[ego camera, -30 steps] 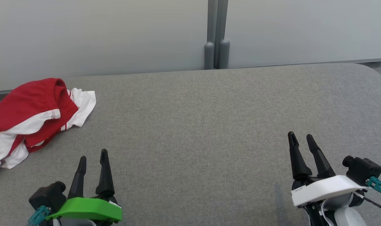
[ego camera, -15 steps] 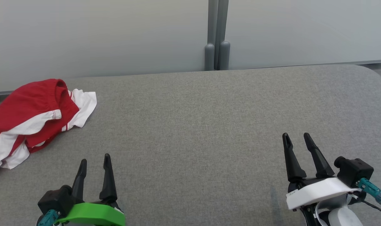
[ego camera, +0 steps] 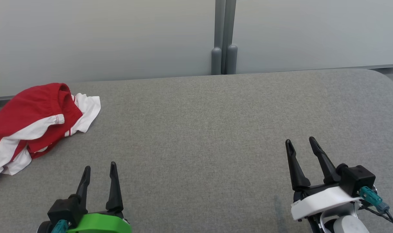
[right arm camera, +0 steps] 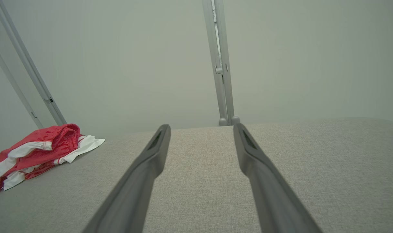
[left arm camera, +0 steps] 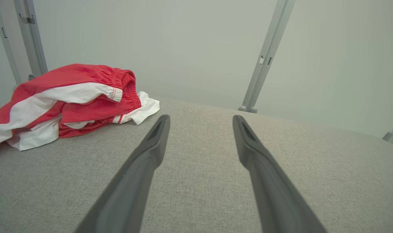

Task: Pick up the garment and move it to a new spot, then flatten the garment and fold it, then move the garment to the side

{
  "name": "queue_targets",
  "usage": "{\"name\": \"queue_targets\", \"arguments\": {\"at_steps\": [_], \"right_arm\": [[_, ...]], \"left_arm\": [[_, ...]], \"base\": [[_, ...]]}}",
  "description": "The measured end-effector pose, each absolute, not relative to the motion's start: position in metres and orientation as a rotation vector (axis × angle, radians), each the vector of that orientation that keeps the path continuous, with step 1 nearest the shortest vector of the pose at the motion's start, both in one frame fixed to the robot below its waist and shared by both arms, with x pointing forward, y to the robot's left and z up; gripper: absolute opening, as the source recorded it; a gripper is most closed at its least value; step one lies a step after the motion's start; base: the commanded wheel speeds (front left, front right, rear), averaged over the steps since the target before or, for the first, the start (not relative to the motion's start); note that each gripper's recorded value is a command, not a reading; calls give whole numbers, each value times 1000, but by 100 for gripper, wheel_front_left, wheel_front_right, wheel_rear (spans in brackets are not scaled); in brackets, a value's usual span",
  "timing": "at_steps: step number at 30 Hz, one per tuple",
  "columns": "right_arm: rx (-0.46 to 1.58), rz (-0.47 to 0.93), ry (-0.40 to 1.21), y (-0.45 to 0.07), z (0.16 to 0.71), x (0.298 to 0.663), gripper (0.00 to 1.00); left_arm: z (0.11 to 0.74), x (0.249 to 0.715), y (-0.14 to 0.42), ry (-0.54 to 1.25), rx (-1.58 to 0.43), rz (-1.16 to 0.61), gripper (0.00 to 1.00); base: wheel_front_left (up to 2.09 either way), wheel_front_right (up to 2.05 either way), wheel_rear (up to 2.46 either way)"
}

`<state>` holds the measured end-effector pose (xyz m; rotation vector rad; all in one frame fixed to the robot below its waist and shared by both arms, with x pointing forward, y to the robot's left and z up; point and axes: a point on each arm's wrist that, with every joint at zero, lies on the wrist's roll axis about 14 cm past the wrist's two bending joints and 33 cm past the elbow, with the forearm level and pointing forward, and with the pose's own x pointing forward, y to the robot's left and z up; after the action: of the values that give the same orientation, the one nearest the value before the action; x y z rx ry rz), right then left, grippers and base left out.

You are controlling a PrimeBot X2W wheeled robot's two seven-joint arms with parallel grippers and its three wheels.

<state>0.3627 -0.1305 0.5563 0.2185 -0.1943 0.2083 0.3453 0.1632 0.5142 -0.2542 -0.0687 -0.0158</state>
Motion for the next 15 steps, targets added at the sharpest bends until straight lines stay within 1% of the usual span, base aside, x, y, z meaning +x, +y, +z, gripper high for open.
{"name": "queue_targets", "arguments": {"at_steps": [15], "right_arm": [[127,223,-212,-127,556,357,100]], "left_arm": [[509,338,163,-69,-186,-16,100]], "base": [[0,0,0]]}}
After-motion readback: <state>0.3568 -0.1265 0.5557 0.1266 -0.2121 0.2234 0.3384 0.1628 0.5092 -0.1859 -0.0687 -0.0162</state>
